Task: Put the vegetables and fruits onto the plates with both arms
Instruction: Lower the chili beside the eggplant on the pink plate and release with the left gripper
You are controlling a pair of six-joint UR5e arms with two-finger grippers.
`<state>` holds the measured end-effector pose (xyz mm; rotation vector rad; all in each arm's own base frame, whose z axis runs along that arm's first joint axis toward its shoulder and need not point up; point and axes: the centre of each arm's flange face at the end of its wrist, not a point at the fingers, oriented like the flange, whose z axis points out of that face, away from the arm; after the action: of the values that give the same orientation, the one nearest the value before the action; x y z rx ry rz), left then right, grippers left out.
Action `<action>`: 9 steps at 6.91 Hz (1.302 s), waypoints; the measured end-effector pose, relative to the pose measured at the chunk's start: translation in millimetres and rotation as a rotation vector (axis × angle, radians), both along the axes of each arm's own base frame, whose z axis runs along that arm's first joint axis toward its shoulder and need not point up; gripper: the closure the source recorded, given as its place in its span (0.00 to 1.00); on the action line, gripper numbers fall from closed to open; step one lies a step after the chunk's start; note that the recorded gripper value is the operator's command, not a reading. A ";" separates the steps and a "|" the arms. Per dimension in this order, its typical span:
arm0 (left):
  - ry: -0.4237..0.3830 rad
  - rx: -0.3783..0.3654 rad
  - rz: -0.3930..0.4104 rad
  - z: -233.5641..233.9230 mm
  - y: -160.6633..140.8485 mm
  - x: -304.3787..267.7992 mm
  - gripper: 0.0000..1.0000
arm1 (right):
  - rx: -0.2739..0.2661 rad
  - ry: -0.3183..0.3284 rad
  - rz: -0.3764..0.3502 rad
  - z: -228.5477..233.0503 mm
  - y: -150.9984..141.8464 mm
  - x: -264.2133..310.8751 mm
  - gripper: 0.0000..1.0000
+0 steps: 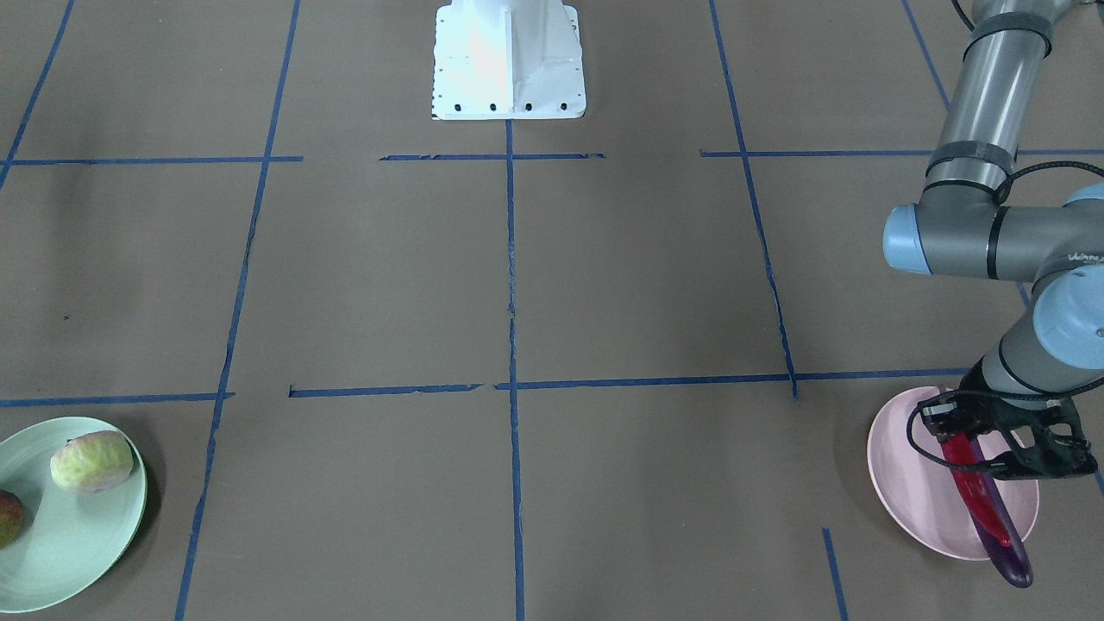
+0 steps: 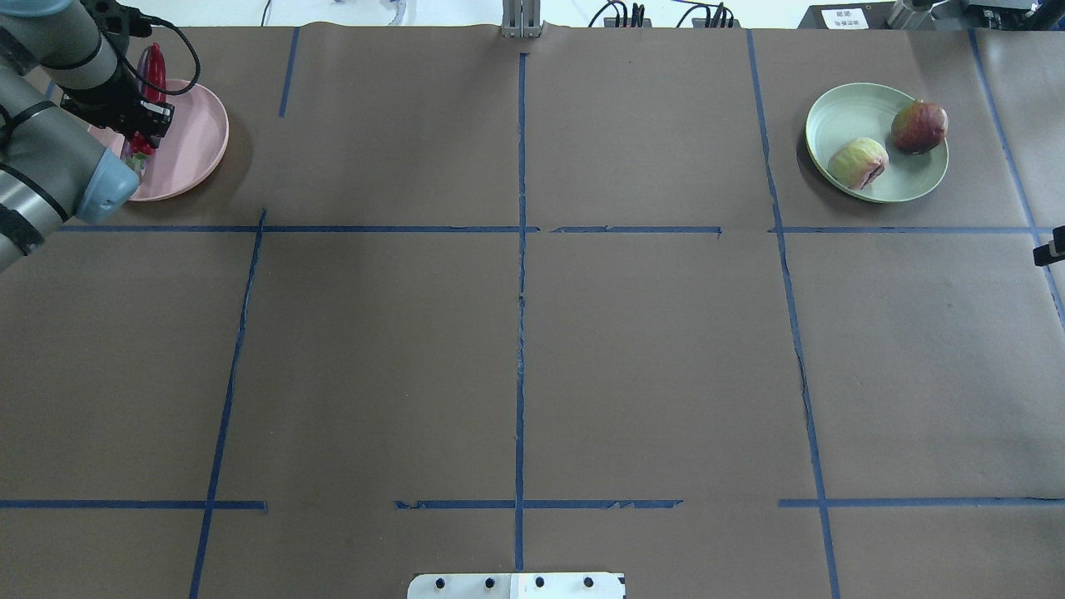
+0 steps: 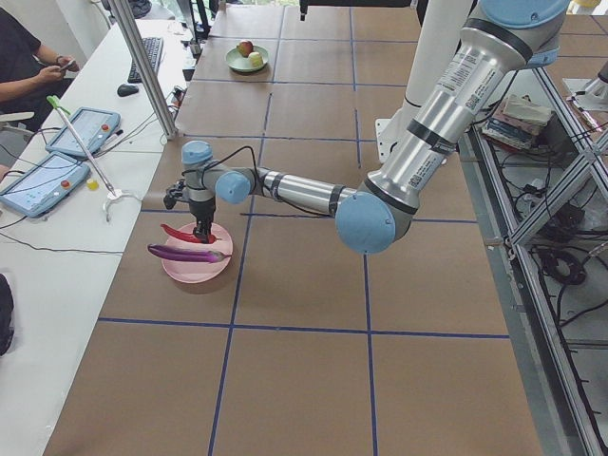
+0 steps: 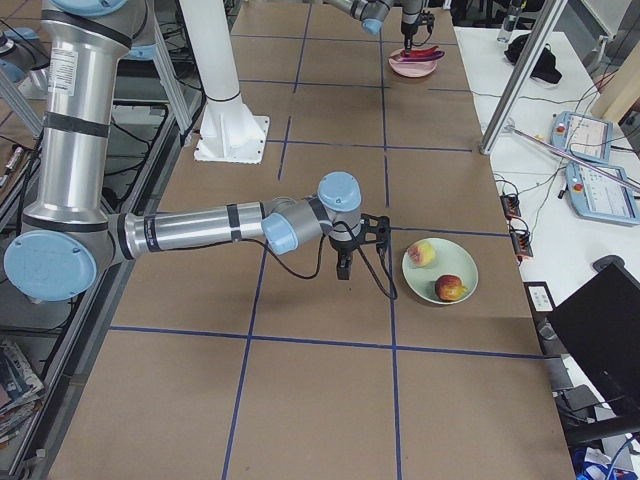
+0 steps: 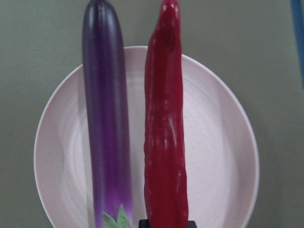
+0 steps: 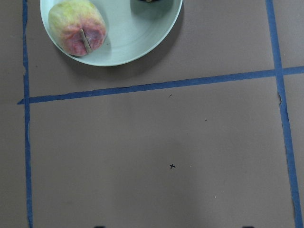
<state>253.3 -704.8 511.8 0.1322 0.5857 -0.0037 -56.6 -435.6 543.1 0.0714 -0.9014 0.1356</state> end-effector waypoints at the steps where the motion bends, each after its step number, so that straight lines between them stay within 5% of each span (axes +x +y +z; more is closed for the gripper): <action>1: 0.000 0.000 0.002 1.7 -6.5 2.0 0.00 | -0.003 -0.022 -0.012 -1.7 2.0 -1.2 0.00; 3: 0.026 0.010 0.007 -7.7 -12.4 4.1 0.00 | -0.005 -0.044 -0.024 -4.5 2.8 -2.9 0.00; 5: 0.139 0.027 0.025 -25.9 2.8 -18.9 0.00 | -0.009 -0.040 -0.019 -2.1 0.8 0.3 0.00; 9: 0.178 0.133 0.115 -14.4 69.2 -178.6 0.00 | 0.052 0.051 -0.053 47.4 1.6 82.8 0.00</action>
<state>74.7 -635.6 497.5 0.2292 0.7710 0.1370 26.2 -434.0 590.5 0.0990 -0.8556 0.0611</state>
